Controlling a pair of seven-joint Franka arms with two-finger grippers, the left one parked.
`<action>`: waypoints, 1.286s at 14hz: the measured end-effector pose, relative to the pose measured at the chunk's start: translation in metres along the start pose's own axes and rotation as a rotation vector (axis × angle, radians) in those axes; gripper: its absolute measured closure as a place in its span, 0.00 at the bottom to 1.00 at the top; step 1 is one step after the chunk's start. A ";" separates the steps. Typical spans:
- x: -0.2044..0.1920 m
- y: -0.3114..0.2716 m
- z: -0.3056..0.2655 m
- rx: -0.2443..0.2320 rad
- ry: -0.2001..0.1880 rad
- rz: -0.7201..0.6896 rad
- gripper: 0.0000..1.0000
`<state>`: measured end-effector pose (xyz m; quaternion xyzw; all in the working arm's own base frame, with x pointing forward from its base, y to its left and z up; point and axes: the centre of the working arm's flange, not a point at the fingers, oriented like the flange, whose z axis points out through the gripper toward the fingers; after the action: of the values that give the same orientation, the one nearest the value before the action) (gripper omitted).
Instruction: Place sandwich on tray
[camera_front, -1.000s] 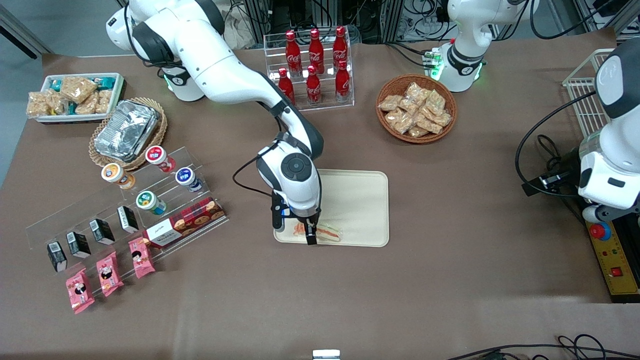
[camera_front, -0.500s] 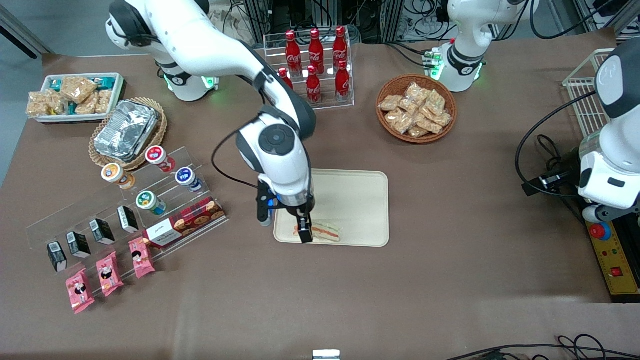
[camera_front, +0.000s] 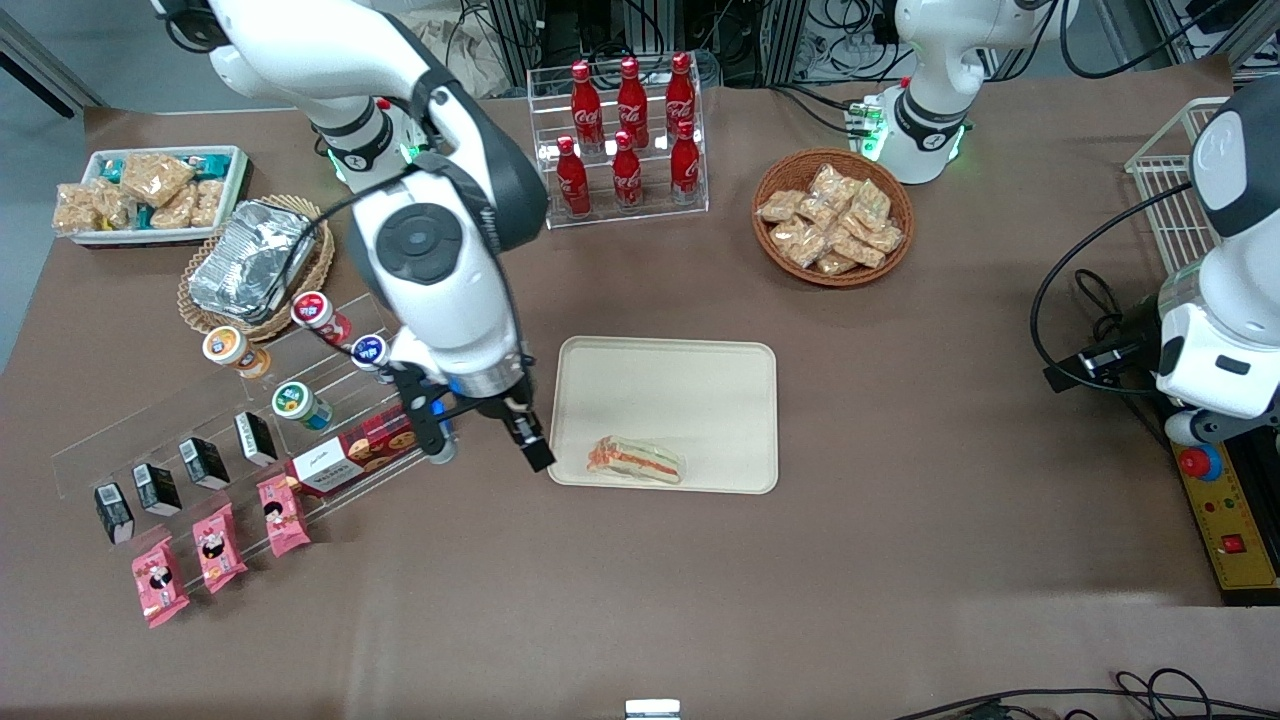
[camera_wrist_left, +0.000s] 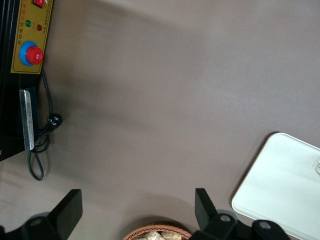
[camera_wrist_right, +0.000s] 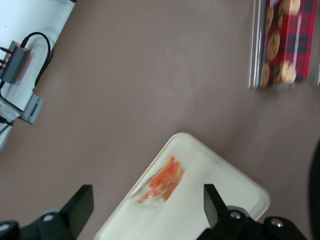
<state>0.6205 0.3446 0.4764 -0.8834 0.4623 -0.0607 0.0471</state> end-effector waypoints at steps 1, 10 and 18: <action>0.018 0.007 -0.005 -0.023 0.000 -0.081 0.02; 0.188 0.105 -0.066 -0.099 -0.032 -0.660 0.03; 0.246 0.231 -0.131 -0.083 -0.055 -0.890 0.03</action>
<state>0.5521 0.0072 0.5890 -0.9987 0.0379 -0.0330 -0.0065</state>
